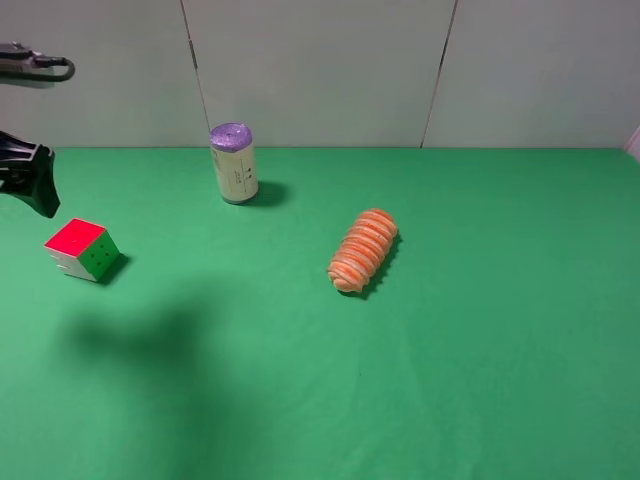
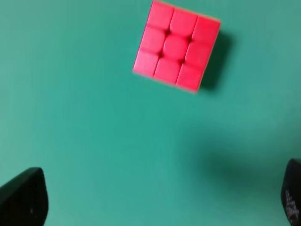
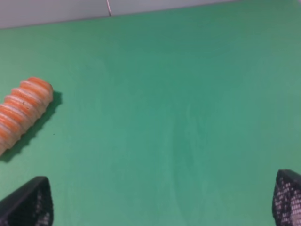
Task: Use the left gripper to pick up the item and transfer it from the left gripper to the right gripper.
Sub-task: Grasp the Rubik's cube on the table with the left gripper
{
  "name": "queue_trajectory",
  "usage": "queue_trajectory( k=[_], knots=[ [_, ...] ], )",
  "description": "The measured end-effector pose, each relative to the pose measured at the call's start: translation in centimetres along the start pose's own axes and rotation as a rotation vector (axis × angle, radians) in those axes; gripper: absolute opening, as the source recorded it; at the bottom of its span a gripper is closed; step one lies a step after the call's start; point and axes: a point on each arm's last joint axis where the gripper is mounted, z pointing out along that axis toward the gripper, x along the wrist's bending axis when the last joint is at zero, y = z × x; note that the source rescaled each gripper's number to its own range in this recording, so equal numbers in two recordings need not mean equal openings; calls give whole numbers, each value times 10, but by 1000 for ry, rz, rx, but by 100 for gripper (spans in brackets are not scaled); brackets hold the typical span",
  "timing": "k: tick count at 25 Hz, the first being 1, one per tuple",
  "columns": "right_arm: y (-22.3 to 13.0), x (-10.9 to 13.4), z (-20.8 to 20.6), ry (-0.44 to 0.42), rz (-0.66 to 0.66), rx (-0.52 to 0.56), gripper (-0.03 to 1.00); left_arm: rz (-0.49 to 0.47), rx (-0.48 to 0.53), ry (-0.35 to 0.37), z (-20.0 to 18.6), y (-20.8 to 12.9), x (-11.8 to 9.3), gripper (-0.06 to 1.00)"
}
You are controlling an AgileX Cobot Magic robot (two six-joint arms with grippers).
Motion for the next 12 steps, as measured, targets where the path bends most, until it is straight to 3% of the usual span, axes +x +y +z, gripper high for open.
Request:
queue_trajectory(
  k=[12],
  knots=[
    [0, 0, 0, 0, 0, 0, 100, -1, 51, -31, 65, 22, 10, 100]
  ],
)
